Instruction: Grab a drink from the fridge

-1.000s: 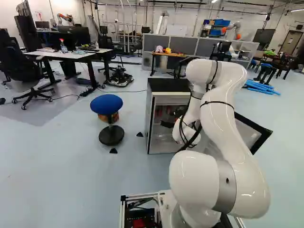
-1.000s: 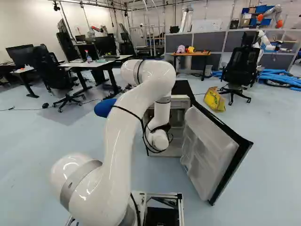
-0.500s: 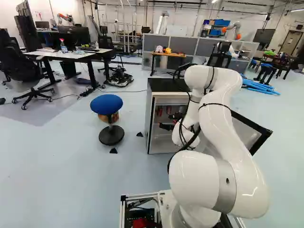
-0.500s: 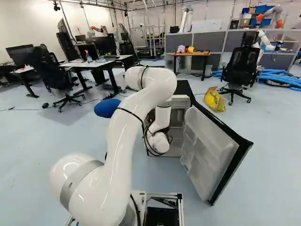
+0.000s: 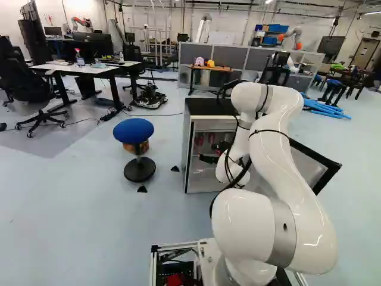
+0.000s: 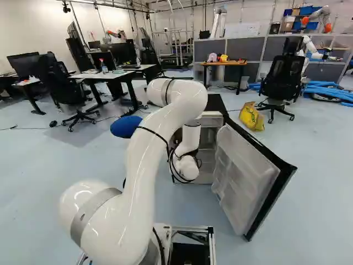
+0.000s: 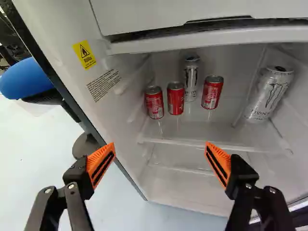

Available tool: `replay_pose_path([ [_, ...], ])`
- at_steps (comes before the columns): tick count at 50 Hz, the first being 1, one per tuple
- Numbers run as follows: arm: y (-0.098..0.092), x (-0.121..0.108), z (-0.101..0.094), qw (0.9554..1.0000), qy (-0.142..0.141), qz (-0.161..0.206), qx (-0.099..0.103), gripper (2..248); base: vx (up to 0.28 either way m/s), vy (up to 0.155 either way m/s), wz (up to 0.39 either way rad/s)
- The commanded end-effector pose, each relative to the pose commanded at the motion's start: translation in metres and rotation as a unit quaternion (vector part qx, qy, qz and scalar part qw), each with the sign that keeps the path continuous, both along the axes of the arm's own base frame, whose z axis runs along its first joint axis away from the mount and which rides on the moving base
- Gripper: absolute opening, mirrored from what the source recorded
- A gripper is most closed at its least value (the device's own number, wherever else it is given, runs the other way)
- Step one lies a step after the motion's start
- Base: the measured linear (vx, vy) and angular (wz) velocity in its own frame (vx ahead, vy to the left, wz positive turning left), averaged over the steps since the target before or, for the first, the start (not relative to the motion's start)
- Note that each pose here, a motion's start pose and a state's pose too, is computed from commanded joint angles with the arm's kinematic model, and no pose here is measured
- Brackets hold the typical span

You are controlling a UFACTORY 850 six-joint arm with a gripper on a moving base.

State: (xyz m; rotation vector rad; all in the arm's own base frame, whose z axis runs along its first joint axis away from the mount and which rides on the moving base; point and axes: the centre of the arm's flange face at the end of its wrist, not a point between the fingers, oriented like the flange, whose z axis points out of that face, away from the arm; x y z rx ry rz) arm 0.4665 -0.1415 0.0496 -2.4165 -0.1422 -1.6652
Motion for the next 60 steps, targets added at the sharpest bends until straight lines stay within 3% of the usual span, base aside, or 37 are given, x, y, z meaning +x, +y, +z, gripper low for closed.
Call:
replay_pose_path([
  [27,-0.036,-0.001,-0.001,0.9996,-0.02,-0.021,0.001,247,0.0,0.0,0.0],
  [42,-0.056,0.015,-0.007,0.9989,-0.038,-0.027,-0.007,247,0.0,0.0,0.0],
  [60,-0.062,0.049,-0.019,0.9983,-0.055,-0.004,-0.02,247,0.0,0.0,0.0],
])
